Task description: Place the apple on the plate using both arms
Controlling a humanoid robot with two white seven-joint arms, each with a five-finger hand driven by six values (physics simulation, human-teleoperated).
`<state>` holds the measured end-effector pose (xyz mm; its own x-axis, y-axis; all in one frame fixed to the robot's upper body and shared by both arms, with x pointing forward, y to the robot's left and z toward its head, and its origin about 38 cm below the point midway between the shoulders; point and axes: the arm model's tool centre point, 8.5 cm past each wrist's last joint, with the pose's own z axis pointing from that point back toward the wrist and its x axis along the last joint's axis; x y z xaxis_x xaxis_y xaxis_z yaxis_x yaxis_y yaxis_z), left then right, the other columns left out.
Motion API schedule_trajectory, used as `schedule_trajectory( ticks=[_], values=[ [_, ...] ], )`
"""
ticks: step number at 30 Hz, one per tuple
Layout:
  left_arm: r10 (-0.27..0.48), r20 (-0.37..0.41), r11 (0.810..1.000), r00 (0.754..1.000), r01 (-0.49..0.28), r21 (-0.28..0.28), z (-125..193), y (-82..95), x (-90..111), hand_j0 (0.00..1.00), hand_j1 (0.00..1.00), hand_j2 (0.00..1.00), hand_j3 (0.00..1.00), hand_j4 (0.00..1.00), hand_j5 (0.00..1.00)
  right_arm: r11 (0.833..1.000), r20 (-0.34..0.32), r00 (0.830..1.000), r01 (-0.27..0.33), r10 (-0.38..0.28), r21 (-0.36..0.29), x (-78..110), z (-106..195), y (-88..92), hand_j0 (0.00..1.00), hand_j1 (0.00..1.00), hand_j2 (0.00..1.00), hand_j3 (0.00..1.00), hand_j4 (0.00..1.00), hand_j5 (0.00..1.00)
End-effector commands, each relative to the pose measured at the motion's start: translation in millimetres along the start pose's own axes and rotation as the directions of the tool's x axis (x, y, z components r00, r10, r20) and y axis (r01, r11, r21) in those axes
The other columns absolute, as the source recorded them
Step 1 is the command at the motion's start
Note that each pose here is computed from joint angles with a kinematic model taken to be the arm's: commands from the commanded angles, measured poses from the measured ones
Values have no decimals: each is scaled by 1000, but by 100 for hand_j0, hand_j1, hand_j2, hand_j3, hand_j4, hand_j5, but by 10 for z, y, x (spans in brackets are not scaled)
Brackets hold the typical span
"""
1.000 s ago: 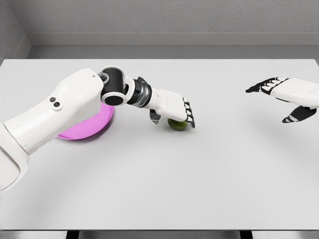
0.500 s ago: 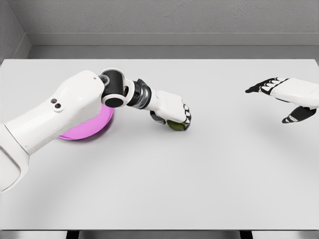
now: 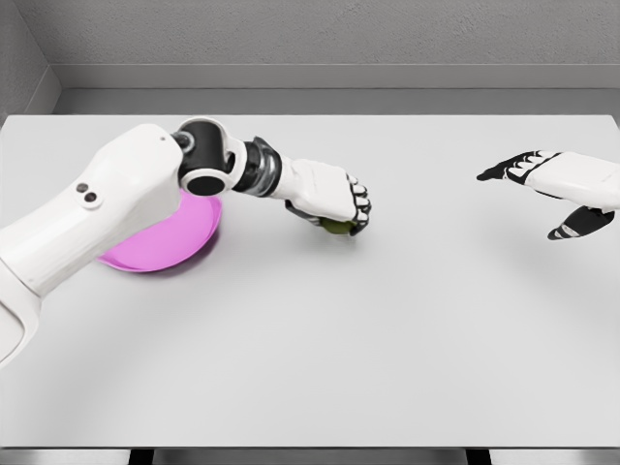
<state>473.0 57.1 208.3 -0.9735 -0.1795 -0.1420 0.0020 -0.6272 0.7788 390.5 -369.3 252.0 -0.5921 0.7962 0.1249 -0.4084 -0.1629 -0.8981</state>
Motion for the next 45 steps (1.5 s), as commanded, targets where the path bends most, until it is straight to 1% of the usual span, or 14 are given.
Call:
schedule_trajectory(
  ticks=[1,6,12,16,18,22,24,25,28,35,37,39,40,45],
  values=[
    [-2,-24,1000,1000,3,27,226,-1,-58,23,23,23,23,23,23,1000,0,1000,2,-2,-1,0,6,-6,100,100,100,100,100,100],
    [24,-91,999,996,-20,43,907,-210,-179,22,22,22,22,22,22,1000,0,1000,2,-2,-1,0,6,-6,100,100,100,100,100,100],
    [139,-200,990,970,-133,46,1676,-644,-343,23,23,23,23,23,23,1000,1,1000,3,-3,-2,3,2,-5,100,100,100,100,100,100],
    [193,-242,981,951,-187,49,1844,-888,-367,23,23,23,23,23,23,1000,1,1000,3,-3,-2,3,2,-5,100,100,100,100,100,100],
    [231,-248,972,941,-231,32,1850,-1117,-314,24,24,24,24,24,24,1000,1,1000,3,-3,-2,3,2,-5,100,100,100,100,100,100],
    [273,-269,961,924,-277,23,1875,-1290,-358,26,26,26,26,26,26,1000,2,1000,3,-3,-1,4,-1,0,100,100,100,100,100,100],
    [288,-288,956,914,-291,32,1922,-1318,-413,37,37,37,37,37,37,1000,2,1000,3,-3,-1,4,-1,-1,100,100,100,100,100,100],
    [292,-287,955,912,-297,29,1910,-1337,-414,55,55,55,55,55,55,1000,1,1000,3,-3,-2,3,2,-5,100,100,100,100,100,100],
    [304,-297,950,905,-310,27,1920,-1383,-441,95,95,95,95,95,95,1000,-1,1000,1,-1,-1,0,6,-6,100,100,100,100,100,100],
    [316,-311,945,897,-328,13,1931,-1476,-457,100,100,100,100,100,100,1000,-3,1000,-1,1,4,-3,16,2,100,100,100,100,100,100],
    [330,-310,942,892,-334,43,1978,-1434,-479,100,100,100,100,100,100,1000,2,1000,-2,2,3,12,13,2,100,100,100,100,100,100],
    [381,-292,924,877,-359,129,2080,-1331,-516,100,100,100,100,100,100,1000,1,1000,-1,1,3,9,10,5,100,100,100,100,100,100],
    [424,-271,905,864,-389,172,2122,-1321,-523,100,100,100,100,100,100,1000,1,1000,-1,1,3,9,10,5,100,100,100,100,100,100],
    [604,-245,784,759,-509,356,2482,-1545,-608,100,100,100,100,100,100,1000,-1,1000,-2,2,3,5,18,-4,100,100,100,100,100,100]
  ],
)
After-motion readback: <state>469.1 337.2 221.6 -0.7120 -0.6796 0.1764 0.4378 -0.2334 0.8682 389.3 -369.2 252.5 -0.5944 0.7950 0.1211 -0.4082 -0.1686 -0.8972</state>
